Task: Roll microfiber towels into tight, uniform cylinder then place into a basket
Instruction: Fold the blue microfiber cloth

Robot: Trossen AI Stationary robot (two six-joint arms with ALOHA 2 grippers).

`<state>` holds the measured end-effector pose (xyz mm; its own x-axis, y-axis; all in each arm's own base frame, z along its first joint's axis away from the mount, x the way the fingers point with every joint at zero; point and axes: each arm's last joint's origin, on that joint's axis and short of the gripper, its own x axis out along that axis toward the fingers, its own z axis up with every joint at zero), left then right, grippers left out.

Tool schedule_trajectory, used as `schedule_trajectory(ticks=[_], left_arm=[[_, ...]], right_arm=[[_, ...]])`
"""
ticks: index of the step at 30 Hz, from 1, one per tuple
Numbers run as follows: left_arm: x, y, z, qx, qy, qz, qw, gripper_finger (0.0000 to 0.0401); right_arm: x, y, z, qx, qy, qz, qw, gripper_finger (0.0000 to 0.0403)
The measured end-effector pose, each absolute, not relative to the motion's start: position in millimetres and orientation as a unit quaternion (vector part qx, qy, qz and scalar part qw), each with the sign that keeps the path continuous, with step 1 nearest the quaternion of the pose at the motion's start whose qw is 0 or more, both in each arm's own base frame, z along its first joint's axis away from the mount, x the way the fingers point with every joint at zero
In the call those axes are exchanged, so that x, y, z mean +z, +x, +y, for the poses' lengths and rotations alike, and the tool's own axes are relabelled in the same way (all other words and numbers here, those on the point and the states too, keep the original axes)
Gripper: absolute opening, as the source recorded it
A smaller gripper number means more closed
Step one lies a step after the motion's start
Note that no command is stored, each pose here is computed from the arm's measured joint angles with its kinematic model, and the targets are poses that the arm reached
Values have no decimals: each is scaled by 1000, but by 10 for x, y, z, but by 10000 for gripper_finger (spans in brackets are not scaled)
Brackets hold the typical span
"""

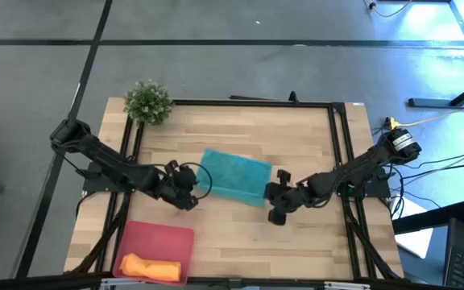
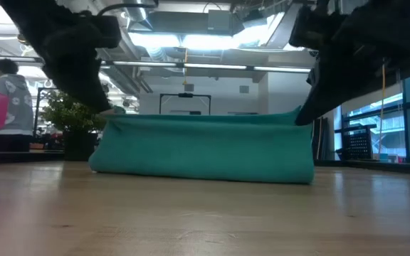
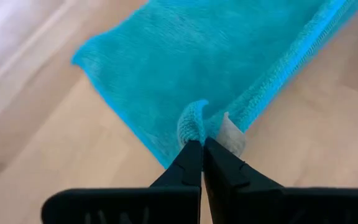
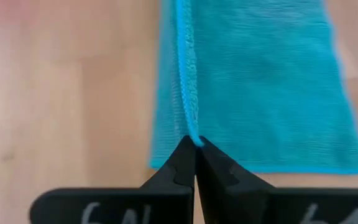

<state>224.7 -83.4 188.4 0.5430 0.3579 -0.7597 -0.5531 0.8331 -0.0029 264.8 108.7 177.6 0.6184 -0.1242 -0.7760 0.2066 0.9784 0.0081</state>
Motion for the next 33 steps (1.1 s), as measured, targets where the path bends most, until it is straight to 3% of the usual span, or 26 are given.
schedule_trajectory(ticks=[11, 26, 33], left_arm=[[1897, 2390, -498, 331, -82, 366, 866, 0], [1526, 2666, -133, 389, -45, 394, 831, 0], [1505, 2674, -158, 367, -48, 409, 834, 0]], right_arm=[[1719, 2632, 716, -217, 34, 454, 863, 6], [1662, 2702, 365, -259, 9, 474, 842, 6], [1642, 2715, 354, -235, 18, 487, 841, 6]])
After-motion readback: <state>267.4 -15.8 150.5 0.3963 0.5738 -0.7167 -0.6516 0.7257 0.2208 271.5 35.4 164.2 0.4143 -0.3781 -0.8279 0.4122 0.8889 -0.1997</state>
